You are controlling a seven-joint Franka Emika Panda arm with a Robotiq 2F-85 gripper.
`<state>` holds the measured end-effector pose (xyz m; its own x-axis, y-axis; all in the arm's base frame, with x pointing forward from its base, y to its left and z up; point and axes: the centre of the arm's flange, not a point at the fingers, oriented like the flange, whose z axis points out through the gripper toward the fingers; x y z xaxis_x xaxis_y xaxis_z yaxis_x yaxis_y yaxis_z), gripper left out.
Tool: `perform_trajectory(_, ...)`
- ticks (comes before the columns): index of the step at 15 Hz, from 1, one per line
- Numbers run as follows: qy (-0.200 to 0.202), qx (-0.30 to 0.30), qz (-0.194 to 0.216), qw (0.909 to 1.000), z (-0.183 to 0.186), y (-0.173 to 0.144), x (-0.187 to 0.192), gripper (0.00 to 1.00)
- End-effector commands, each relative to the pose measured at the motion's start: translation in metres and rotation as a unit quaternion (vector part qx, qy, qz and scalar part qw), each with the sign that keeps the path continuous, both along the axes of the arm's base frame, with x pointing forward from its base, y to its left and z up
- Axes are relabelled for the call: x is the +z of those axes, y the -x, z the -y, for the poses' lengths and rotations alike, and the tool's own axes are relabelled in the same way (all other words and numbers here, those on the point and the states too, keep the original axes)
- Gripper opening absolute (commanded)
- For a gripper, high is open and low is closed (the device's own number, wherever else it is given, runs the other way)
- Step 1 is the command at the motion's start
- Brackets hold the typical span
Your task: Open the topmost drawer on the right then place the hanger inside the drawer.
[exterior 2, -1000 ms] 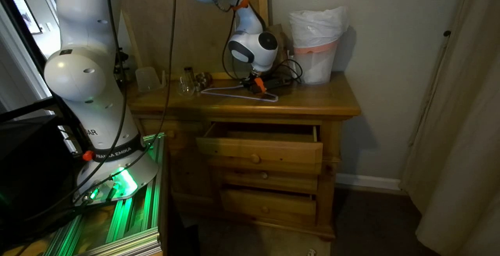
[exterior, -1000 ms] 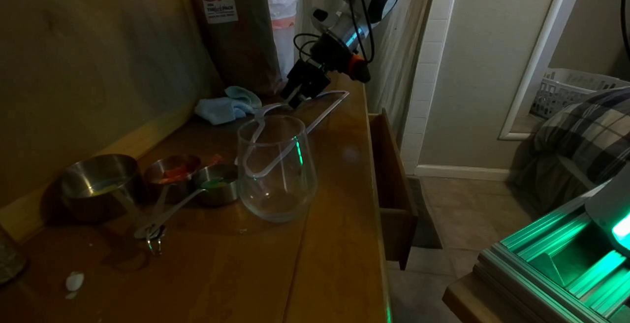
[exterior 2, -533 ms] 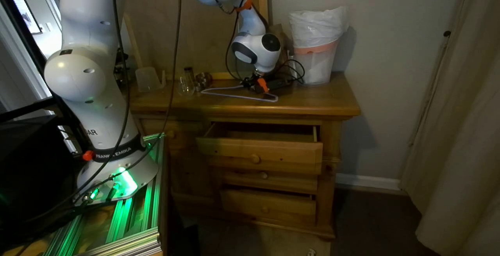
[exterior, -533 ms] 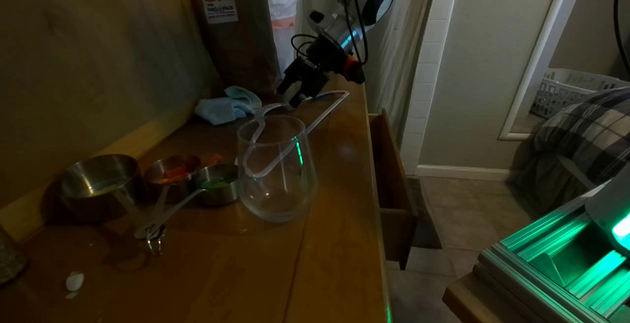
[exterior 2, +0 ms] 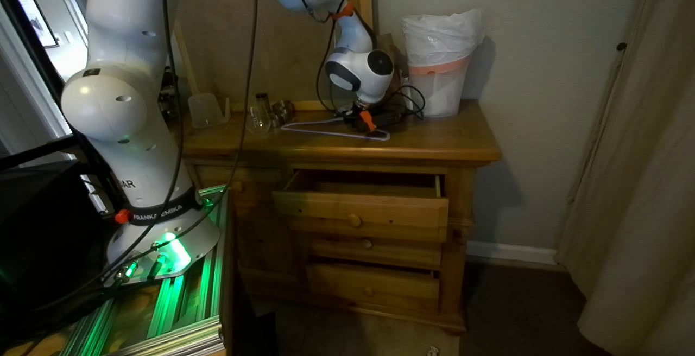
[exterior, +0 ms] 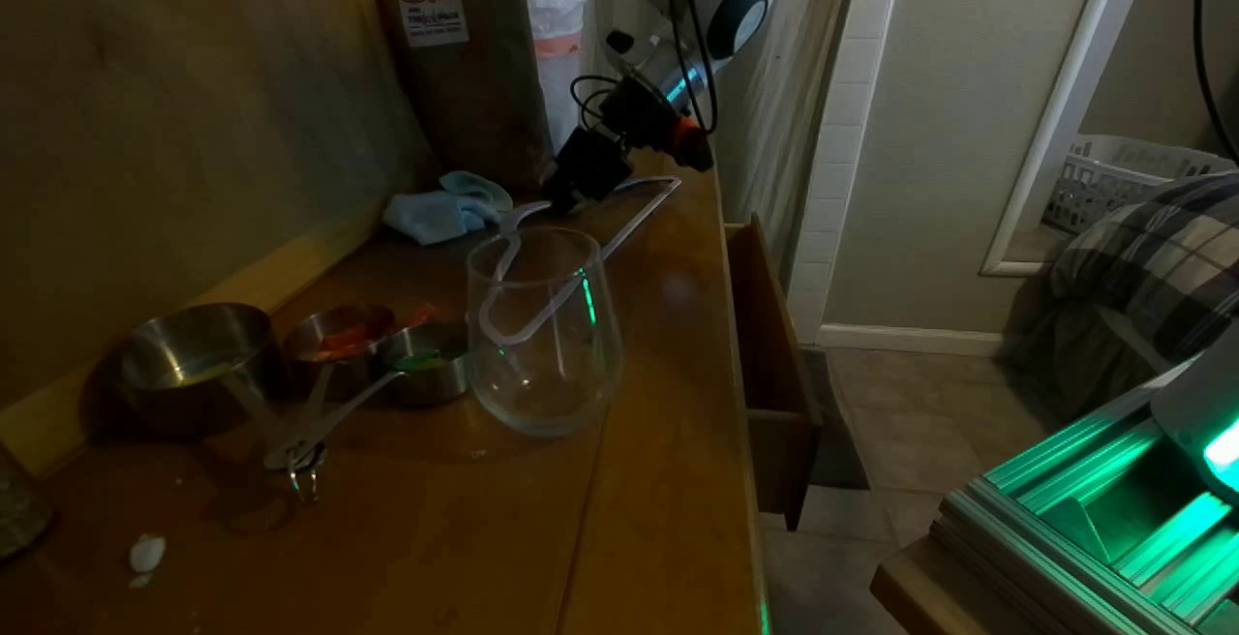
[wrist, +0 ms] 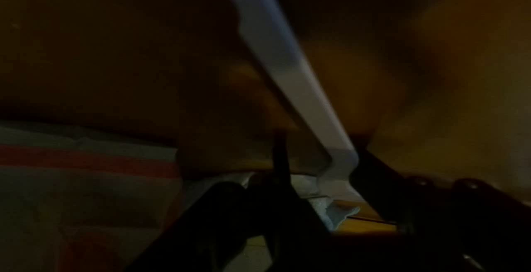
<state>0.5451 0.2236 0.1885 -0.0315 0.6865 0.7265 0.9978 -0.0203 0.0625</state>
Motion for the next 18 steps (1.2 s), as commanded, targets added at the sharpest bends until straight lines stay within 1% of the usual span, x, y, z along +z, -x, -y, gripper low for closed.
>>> perform_trajectory(1, -0.009, -0.007, -0.002, 0.9999, 0.002, -0.009, -0.01, 0.13)
perform_trajectory(3, -0.013, -0.006, -0.003, 0.9999, 0.003, -0.009, -0.008, 0.01)
perform_trajectory(6, -0.023, -0.003, -0.007, 0.9997, 0.006, -0.007, -0.004, 0.05)
perform_trajectory(10, -0.033, -0.001, -0.009, 0.9994, 0.012, -0.003, 0.004, 0.05)
perform_trajectory(18, -0.064, 0.029, 0.006, 0.9975, 0.032, 0.016, 0.052, 0.05)
